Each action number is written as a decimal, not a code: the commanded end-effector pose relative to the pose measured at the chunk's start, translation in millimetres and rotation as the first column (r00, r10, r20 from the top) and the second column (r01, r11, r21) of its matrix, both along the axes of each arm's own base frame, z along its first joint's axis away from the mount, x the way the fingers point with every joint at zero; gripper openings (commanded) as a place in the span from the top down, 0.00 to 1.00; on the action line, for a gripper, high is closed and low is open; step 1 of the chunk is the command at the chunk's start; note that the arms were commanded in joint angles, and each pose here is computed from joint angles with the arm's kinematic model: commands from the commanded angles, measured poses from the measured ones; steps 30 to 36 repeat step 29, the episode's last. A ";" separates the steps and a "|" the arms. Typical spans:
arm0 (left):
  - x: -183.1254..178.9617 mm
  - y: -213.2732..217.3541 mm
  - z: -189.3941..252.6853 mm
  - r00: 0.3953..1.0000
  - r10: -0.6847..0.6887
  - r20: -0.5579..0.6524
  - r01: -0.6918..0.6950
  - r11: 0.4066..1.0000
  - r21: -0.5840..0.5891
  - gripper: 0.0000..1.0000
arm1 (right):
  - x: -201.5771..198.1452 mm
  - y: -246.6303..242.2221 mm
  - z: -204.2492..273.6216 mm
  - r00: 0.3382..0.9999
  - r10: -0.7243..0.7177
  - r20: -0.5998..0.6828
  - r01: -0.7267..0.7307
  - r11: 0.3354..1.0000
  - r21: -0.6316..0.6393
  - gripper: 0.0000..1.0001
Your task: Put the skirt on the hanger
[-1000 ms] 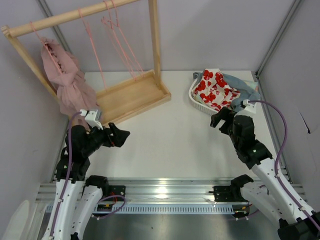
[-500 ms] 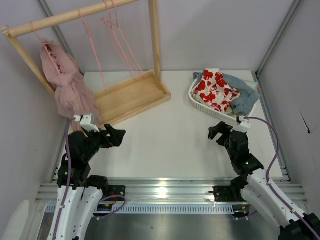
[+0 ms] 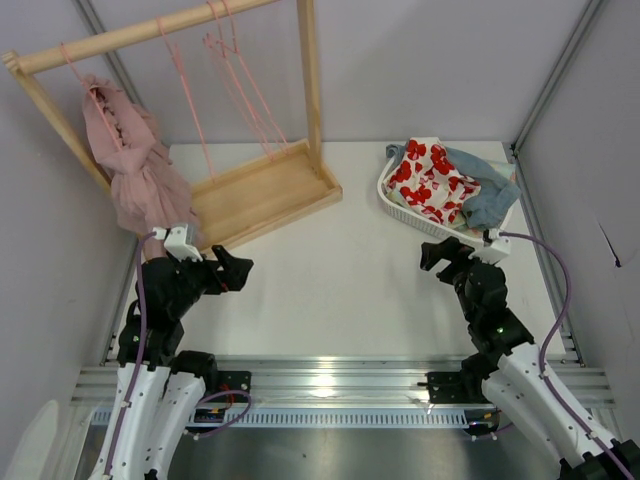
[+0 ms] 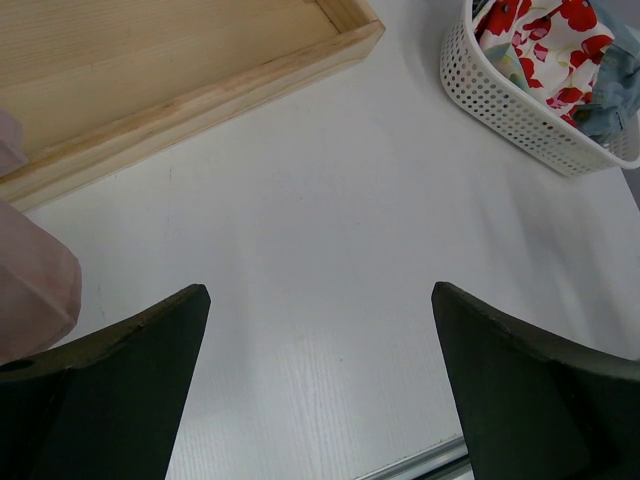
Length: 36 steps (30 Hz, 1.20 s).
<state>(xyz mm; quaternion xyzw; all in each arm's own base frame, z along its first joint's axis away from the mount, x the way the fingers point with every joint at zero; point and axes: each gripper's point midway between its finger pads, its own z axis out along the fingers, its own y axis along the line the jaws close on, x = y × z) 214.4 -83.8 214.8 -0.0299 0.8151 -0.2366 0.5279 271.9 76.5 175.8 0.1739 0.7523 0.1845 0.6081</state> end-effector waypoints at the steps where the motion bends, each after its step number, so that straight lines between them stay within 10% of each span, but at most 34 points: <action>1: 2.6 -1.5 8.5 0.999 0.004 0.032 -0.003 1.000 -0.020 0.01 | 6.8 0.2 25.9 0.998 -0.011 0.064 0.010 1.000 0.012 0.01; 36: 1.5 -5.9 10.9 0.999 -0.026 0.036 0.027 1.000 -0.015 0.01 | 15.6 3.9 35.5 0.999 -0.005 0.053 0.005 1.000 -0.004 0.01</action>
